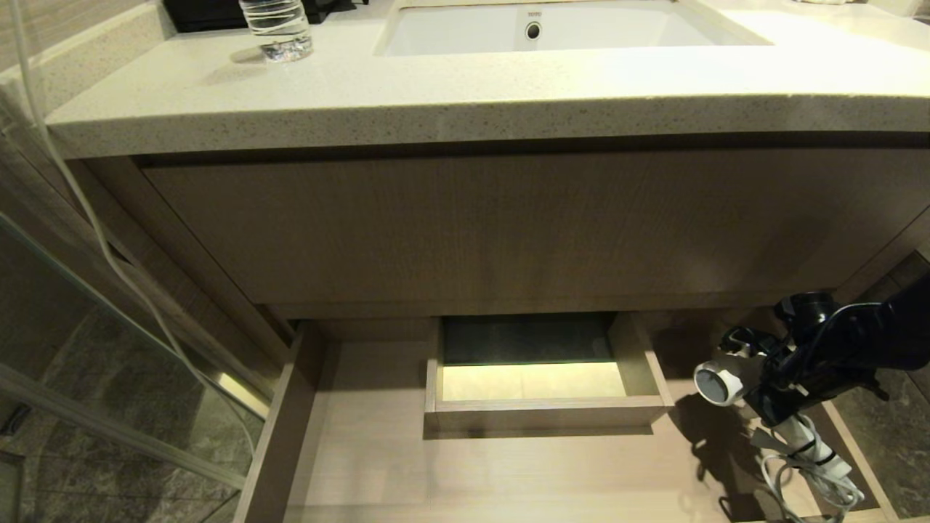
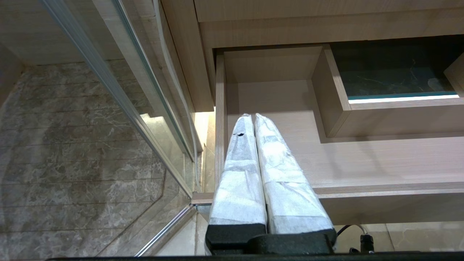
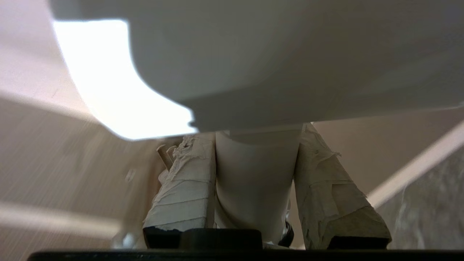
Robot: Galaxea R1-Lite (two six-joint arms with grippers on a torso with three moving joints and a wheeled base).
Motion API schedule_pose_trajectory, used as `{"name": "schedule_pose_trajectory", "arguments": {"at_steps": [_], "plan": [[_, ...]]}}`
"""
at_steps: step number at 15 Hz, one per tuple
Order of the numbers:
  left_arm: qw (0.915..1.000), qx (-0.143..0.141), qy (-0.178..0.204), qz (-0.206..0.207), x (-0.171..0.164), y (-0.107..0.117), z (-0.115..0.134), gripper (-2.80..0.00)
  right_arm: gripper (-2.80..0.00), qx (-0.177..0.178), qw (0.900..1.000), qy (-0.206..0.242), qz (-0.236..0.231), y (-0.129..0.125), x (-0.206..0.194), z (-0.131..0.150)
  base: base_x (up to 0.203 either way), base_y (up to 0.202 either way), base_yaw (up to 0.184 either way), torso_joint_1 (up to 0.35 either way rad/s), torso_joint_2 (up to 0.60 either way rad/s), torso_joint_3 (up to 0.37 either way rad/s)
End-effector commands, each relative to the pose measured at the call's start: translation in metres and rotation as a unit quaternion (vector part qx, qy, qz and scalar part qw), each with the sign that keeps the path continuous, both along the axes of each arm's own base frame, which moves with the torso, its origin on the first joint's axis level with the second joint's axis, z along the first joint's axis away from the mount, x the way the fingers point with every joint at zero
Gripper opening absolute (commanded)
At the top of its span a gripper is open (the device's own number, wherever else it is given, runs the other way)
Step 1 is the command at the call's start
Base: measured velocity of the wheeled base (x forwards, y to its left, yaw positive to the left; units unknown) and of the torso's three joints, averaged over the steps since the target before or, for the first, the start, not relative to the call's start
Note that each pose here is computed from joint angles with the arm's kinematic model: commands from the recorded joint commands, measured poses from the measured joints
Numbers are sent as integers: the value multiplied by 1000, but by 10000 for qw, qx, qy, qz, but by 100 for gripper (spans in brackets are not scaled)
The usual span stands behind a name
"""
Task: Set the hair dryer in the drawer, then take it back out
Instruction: Put it into the drawer
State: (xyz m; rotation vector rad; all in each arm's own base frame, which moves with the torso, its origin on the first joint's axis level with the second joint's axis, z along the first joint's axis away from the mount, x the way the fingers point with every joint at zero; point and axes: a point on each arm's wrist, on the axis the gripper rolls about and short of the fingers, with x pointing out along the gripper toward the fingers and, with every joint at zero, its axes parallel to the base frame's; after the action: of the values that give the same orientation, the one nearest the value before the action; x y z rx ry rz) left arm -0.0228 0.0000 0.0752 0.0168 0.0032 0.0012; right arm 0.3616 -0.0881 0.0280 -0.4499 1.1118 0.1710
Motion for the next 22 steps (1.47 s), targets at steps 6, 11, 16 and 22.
{"name": "schedule_pose_trajectory", "arguments": {"at_steps": [6,11,16,22], "plan": [[10000,0,-1,1,0,0,0,-280,-280,-106,9982,-583,-106,-9,38,-3,0,0,0,0,0,0],[10000,0,-1,1,0,0,0,-280,-280,-60,9994,-333,-96,-9,37,-23,0,0,0,0,0,0],[10000,0,-1,1,0,0,0,-280,-280,-63,9998,-197,-18,-10,39,-40,0,0,0,0,0,0],[10000,0,-1,1,0,0,0,-280,0,-63,9999,-158,-19,-9,39,-43,0,0,0,0,0,0]]}}
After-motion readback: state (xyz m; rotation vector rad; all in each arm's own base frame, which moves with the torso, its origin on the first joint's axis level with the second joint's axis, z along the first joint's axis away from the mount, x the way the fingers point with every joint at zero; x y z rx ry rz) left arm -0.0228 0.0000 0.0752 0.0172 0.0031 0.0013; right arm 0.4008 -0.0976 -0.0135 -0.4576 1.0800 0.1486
